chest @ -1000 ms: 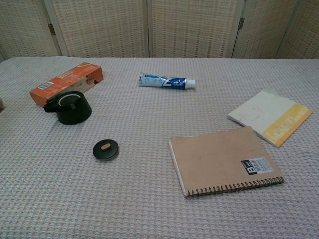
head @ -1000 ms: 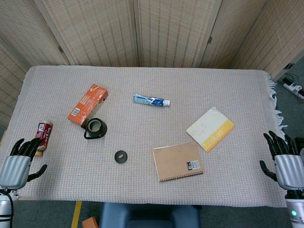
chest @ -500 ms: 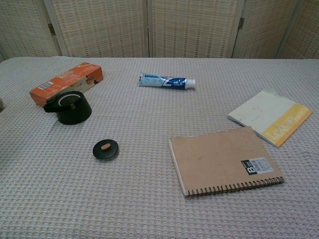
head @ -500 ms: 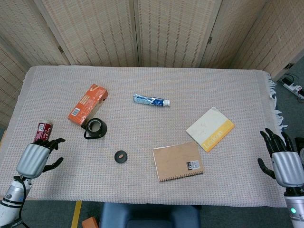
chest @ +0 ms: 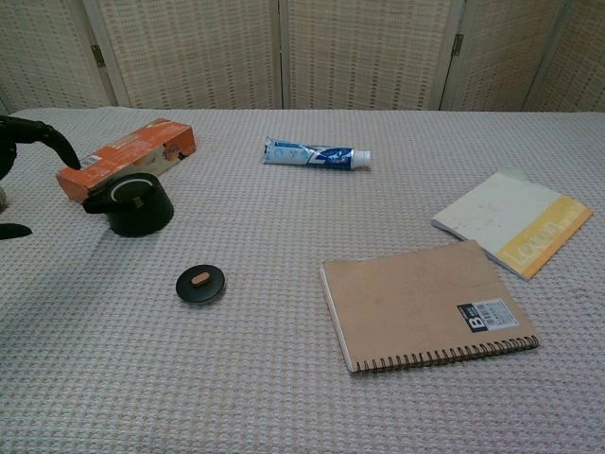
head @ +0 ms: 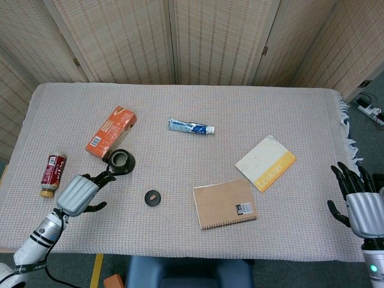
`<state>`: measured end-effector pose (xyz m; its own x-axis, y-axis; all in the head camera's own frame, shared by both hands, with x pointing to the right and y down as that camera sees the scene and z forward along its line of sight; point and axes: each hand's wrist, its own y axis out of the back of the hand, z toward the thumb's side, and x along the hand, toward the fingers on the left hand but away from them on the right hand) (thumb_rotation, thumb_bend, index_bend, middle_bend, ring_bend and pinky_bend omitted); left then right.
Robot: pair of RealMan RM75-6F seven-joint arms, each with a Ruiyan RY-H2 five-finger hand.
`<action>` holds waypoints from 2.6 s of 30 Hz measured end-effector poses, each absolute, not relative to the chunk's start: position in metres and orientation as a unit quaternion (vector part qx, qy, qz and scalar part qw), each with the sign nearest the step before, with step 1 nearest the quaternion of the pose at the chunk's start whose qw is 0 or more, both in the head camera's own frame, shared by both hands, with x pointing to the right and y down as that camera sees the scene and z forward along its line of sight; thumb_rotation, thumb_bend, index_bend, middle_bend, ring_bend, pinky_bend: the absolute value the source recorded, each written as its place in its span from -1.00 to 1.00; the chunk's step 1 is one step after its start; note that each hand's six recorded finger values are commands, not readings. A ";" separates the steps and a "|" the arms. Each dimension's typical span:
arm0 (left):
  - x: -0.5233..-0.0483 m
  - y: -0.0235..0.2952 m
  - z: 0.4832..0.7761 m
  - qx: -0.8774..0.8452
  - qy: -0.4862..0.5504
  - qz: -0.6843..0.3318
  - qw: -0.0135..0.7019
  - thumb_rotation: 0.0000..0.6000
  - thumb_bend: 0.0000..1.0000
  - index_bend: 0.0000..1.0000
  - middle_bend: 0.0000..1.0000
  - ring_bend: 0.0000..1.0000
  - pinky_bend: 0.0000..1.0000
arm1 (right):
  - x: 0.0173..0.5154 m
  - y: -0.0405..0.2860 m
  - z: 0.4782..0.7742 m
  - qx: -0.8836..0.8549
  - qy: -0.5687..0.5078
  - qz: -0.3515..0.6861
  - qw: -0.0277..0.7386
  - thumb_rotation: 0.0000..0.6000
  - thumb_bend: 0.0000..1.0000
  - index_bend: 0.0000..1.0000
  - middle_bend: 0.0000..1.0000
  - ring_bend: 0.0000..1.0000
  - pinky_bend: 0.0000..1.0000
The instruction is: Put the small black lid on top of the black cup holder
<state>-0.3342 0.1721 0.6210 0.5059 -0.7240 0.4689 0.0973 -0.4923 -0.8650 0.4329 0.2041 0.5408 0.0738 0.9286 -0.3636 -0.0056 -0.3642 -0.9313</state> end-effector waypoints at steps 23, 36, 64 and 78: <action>-0.232 0.179 0.677 -0.782 0.085 -0.379 0.487 1.00 -0.66 -0.62 -0.72 0.40 0.61 | 0.429 0.205 0.542 -0.604 -0.383 0.564 0.413 1.00 -0.26 -0.93 -0.83 -0.69 -1.00; -0.218 0.182 0.708 -0.775 0.058 -0.405 0.481 1.00 -0.65 -0.49 -0.60 0.48 0.61 | 0.433 0.208 0.541 -0.603 -0.388 0.565 0.409 1.00 -0.26 -0.93 -0.83 -0.68 -1.00; -0.217 0.188 0.737 -0.769 0.067 -0.428 0.470 1.00 -0.57 -0.30 -0.42 0.55 0.61 | 0.440 0.211 0.548 -0.603 -0.393 0.570 0.396 1.00 -0.26 -0.86 -0.83 -0.66 -1.00; -0.216 0.187 0.737 -0.777 0.085 -0.415 0.466 1.00 -0.55 -0.04 -0.13 0.64 0.65 | 0.442 0.210 0.550 -0.603 -0.395 0.571 0.394 1.00 -0.26 -0.84 -0.83 -0.66 -1.00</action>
<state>-0.2163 0.1874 0.7366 0.6407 -0.5189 0.5659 0.2543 -0.5521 -0.7941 0.4415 0.2098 0.5497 0.0374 0.9254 -0.3771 0.0265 -0.3782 -0.9253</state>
